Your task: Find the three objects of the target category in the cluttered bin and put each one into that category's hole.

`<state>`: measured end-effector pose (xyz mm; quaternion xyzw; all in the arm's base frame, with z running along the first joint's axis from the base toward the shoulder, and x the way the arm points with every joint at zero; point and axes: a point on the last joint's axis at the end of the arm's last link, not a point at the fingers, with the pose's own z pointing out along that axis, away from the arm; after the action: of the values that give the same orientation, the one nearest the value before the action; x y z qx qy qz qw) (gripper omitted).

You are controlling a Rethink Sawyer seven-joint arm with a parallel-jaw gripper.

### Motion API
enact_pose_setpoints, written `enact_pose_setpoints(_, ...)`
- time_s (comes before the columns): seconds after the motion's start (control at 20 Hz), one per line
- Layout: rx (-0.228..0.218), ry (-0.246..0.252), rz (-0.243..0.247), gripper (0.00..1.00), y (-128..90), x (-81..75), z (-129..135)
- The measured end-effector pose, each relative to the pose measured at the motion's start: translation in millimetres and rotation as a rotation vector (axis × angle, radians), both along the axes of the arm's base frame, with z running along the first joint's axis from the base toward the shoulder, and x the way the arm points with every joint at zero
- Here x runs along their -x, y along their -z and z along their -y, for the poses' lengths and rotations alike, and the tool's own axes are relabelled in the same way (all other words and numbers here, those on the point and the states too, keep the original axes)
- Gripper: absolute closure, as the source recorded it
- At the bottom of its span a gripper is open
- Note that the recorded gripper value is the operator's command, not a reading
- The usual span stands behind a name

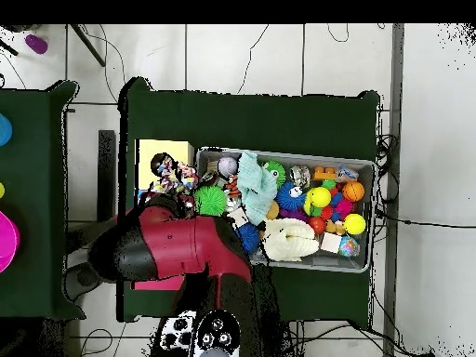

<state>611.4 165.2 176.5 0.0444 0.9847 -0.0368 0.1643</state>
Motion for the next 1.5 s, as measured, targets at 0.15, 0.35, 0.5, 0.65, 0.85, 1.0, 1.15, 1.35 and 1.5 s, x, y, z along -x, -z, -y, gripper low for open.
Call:
enact_pose_setpoints(0.15, 0.016, 0.032, -0.004, 1.00, 6.7, 1.4, -1.5)
enact_pose_setpoints(0.35, 0.039, 0.068, -0.007, 1.00, 16.0, 2.3, 1.6)
enact_pose_setpoints(0.5, 0.053, 0.091, -0.007, 1.00, 23.0, 4.3, 4.3)
enact_pose_setpoints(0.65, 0.068, 0.112, -0.005, 1.00, 32.1, 8.2, 7.6)
enact_pose_setpoints(0.85, 0.083, 0.143, -0.001, 1.00, 42.4, 12.9, 9.9)
enact_pose_setpoints(1.0, 0.090, 0.163, 0.001, 1.00, 47.2, 14.4, 10.9)
enact_pose_setpoints(1.15, 0.096, 0.190, 0.001, 1.00, 50.4, 13.6, 11.6)
enact_pose_setpoints(1.35, 0.102, 0.204, 0.015, 1.00, 48.2, 8.3, 9.6)
enact_pose_setpoints(1.5, 0.104, 0.214, 0.033, 1.00, 43.0, 1.2, 8.4)
